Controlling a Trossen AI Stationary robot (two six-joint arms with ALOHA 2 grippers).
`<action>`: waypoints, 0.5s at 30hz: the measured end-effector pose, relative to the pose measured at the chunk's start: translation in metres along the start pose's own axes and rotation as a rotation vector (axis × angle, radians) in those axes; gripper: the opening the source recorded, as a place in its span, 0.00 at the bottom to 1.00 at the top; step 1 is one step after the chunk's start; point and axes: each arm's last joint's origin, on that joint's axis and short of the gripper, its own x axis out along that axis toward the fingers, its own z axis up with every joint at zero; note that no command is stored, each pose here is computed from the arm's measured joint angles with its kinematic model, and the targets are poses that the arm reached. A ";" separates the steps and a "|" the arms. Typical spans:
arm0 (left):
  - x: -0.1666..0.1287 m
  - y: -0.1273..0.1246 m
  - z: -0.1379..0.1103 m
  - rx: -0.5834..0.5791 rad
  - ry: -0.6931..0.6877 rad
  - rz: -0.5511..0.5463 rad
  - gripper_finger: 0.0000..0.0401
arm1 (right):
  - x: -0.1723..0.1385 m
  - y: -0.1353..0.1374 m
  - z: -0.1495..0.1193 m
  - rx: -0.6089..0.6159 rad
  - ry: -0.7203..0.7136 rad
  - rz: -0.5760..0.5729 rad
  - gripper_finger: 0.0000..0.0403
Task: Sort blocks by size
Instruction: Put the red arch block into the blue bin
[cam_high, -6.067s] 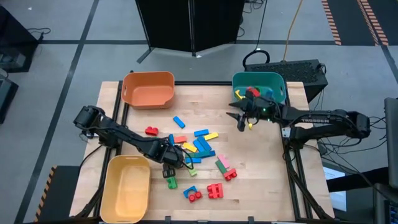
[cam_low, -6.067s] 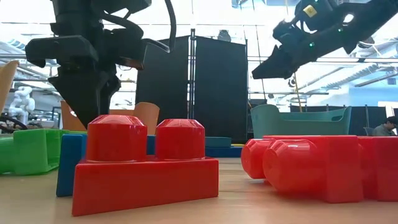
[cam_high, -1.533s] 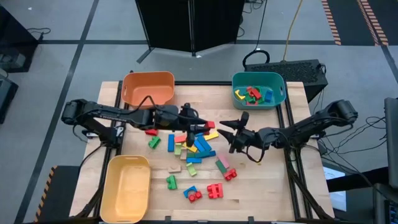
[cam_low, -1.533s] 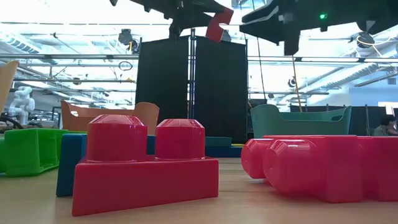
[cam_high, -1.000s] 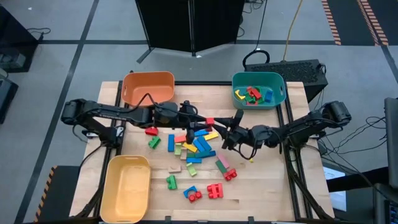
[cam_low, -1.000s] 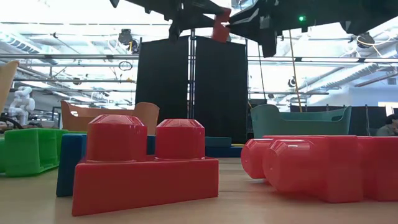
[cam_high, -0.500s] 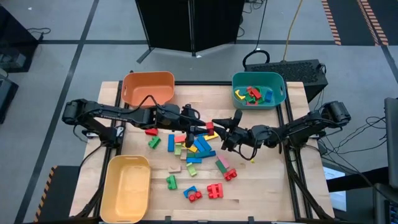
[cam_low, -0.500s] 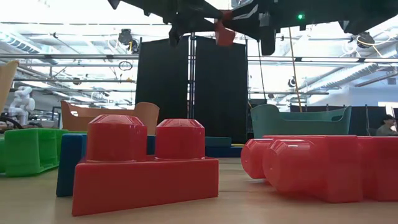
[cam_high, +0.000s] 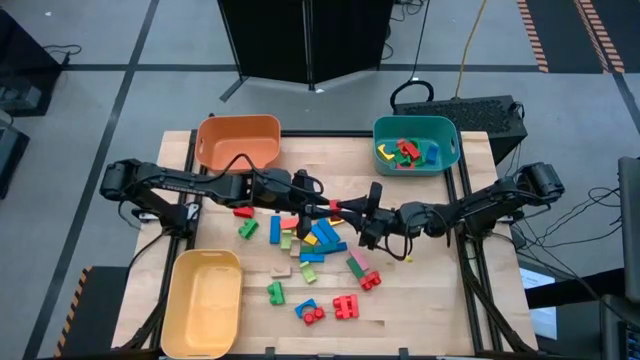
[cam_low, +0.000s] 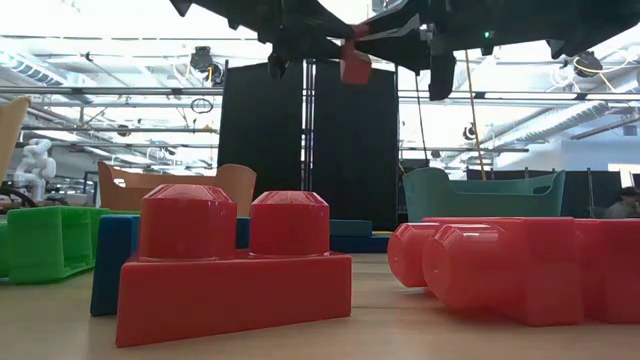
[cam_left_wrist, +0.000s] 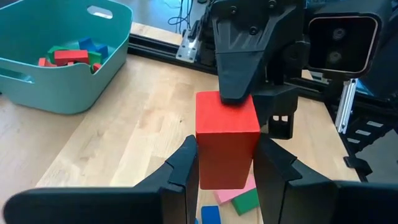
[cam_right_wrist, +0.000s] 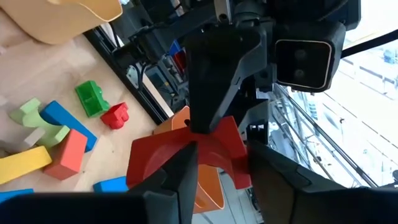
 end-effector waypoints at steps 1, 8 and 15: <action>0.000 0.000 0.000 0.000 0.001 0.000 0.24 | 0.000 0.000 0.000 0.000 0.001 0.002 0.28; 0.000 -0.001 -0.001 -0.006 0.018 -0.035 0.24 | 0.000 0.001 -0.001 -0.003 0.001 0.008 0.11; 0.000 0.001 -0.001 -0.034 0.018 -0.038 0.24 | 0.000 0.001 -0.001 -0.012 0.010 0.014 0.04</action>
